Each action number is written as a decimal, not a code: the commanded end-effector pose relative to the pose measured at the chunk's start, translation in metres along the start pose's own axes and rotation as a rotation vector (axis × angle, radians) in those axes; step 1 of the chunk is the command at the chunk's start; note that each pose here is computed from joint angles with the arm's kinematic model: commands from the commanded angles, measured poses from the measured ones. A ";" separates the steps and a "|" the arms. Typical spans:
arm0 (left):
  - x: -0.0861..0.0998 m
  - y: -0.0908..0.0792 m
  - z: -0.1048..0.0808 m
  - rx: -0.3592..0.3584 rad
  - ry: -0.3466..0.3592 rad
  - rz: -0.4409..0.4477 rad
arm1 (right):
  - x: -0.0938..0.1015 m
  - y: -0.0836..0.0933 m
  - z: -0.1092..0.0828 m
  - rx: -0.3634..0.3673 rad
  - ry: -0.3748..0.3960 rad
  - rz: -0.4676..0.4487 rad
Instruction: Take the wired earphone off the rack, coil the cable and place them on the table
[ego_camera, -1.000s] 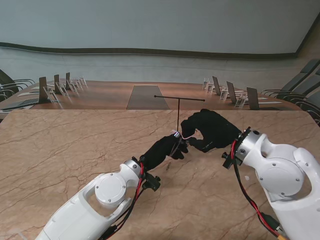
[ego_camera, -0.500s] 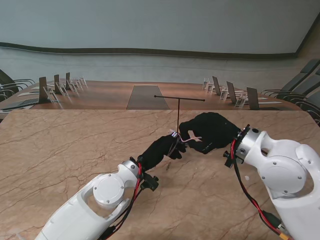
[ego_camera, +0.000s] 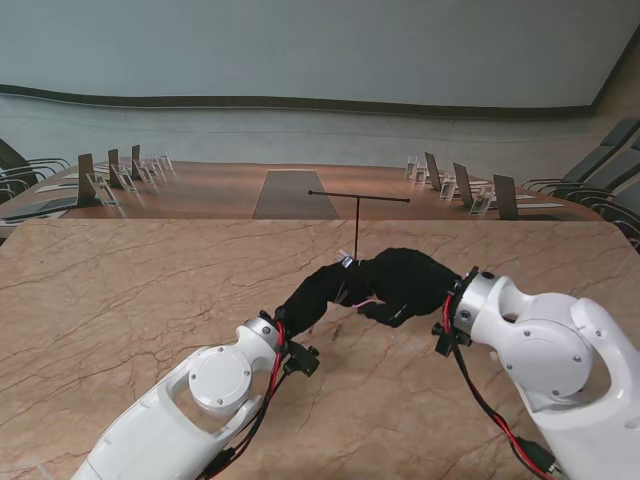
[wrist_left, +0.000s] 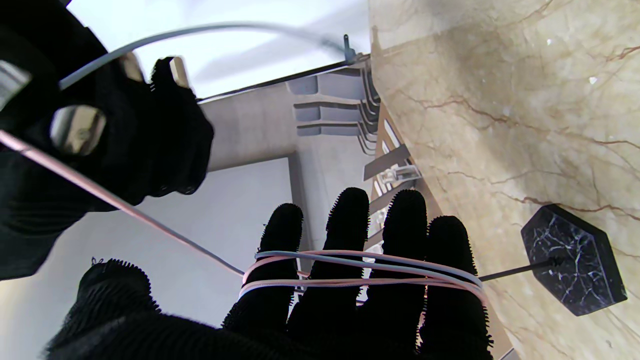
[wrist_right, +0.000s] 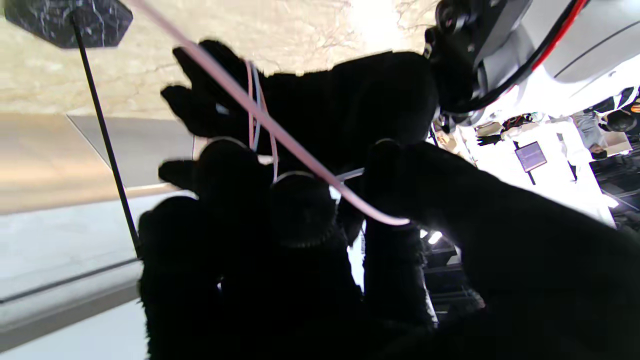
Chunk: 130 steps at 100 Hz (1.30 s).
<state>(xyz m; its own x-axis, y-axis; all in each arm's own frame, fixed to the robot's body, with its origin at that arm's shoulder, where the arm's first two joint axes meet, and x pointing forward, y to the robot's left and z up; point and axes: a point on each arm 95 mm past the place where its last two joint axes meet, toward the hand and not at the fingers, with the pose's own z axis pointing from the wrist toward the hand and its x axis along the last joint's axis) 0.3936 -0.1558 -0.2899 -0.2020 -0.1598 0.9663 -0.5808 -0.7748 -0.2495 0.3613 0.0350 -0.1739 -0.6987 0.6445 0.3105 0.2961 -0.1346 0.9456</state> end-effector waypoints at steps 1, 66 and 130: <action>0.003 0.001 0.002 0.002 0.009 -0.004 | 0.001 -0.016 0.001 0.034 -0.005 0.029; 0.003 0.005 0.003 -0.018 0.014 0.006 | -0.017 -0.089 0.018 0.086 -0.170 0.251; 0.003 0.006 0.002 -0.018 0.022 0.011 | -0.027 -0.118 0.025 0.189 -0.239 0.286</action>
<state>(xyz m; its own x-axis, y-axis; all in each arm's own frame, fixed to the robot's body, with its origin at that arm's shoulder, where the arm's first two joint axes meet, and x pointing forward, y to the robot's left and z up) 0.3929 -0.1605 -0.2893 -0.2236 -0.1637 0.9608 -0.5905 -0.7616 -0.2672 0.3619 0.0519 -0.2906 -0.4169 0.7551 0.5060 0.5724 -0.2144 0.7914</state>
